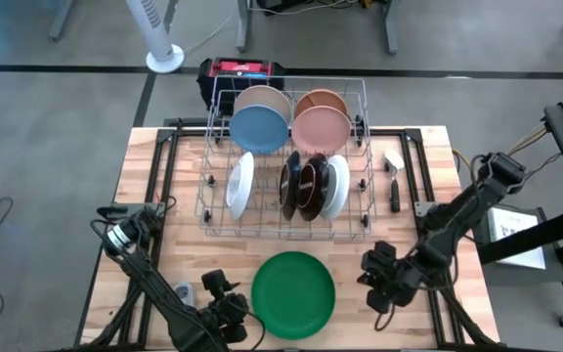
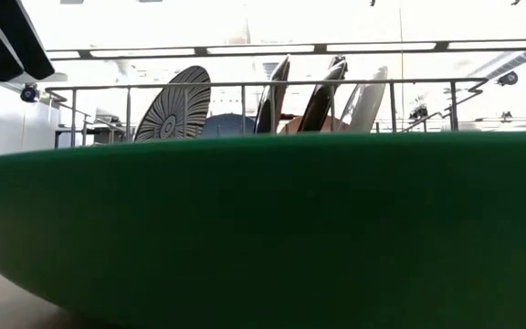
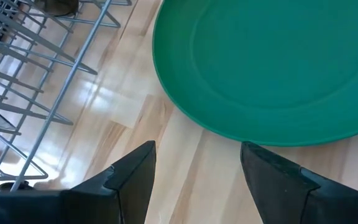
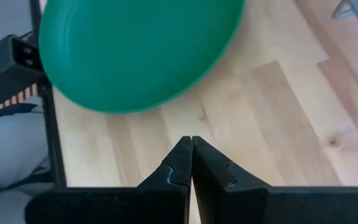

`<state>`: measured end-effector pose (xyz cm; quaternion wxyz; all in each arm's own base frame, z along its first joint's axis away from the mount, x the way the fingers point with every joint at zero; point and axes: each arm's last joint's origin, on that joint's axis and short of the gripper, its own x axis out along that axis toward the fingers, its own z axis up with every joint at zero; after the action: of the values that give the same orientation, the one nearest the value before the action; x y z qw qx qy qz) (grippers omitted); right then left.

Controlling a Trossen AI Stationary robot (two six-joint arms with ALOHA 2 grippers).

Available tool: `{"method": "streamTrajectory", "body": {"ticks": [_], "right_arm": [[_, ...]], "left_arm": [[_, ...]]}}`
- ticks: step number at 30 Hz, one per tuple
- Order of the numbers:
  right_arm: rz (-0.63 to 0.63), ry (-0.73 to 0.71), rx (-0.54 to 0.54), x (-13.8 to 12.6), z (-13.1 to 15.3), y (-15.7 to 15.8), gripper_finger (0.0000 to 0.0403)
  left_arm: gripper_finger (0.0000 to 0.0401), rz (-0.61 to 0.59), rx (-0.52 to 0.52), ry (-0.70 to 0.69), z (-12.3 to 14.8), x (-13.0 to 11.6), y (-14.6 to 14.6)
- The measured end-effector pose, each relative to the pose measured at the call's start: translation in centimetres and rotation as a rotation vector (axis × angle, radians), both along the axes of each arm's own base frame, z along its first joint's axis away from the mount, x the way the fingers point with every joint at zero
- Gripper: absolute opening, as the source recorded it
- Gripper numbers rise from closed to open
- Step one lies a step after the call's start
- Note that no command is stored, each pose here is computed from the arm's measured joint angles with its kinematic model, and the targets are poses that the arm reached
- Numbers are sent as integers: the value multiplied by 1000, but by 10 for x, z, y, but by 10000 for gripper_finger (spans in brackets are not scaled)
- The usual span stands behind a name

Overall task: Sort dishes
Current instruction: Put the green plate into the dish rack

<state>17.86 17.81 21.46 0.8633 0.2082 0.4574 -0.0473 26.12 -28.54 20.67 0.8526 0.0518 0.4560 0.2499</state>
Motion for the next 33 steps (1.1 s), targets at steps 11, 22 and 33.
{"method": "streamTrajectory", "body": {"ticks": [11, 22, 33], "right_arm": [[-95, -11, 44, -19, -11, 24, 0], [-285, 64, 59, -19, -52, 44, 0], [-460, -107, 98, -4, -72, 53, 0]], "left_arm": [[223, 3, -1, 0, -8, 1, -3], [223, 3, 29, 25, -31, 5, -9], [223, 1, 38, 40, -36, 5, -10]]}}
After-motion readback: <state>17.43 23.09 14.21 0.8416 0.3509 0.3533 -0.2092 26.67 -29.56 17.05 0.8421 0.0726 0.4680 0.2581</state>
